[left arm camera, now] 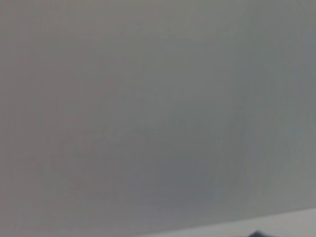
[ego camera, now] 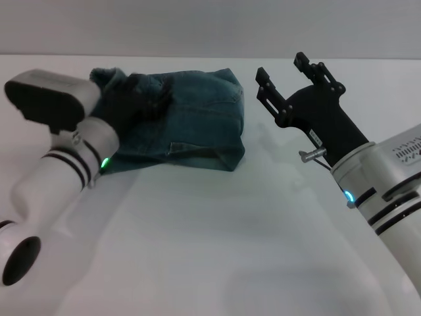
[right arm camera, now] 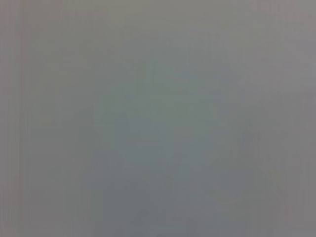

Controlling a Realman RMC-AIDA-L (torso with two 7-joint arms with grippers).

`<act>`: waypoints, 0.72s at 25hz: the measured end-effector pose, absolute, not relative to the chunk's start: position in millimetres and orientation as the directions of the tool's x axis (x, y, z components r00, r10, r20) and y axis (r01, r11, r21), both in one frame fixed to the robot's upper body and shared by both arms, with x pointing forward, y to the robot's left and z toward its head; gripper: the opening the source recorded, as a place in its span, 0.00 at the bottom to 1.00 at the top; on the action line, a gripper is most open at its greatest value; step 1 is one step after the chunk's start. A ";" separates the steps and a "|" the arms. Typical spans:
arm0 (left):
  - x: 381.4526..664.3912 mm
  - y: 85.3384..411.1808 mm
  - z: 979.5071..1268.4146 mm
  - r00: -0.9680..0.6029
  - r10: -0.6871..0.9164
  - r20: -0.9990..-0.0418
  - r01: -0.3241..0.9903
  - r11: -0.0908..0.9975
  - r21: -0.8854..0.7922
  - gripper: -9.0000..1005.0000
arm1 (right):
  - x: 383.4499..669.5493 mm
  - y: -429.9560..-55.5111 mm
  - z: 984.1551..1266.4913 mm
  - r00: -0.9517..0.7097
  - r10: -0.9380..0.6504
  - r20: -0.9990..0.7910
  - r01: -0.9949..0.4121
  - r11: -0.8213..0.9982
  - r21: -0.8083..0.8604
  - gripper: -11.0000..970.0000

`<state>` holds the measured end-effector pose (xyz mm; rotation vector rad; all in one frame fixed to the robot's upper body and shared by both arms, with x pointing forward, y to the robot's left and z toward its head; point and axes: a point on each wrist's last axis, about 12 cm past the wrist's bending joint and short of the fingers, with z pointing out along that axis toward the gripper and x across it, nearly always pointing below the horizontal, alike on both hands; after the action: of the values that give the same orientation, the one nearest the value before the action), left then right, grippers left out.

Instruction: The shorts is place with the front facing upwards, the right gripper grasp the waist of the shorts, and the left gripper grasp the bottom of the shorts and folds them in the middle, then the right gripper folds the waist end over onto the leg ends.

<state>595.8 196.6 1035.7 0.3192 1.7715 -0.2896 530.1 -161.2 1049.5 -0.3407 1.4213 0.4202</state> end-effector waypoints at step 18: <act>563.3 200.0 1045.7 -0.115 -0.098 -0.989 0.336 0.933 -0.132 0.73 | 531.8 -159.5 1049.6 0.062 0.118 -0.991 -0.487 0.870 0.073 0.72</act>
<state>563.3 200.0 1045.7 0.1847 1.6481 -0.3718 531.8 -159.5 1049.6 -0.3138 1.4425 0.4681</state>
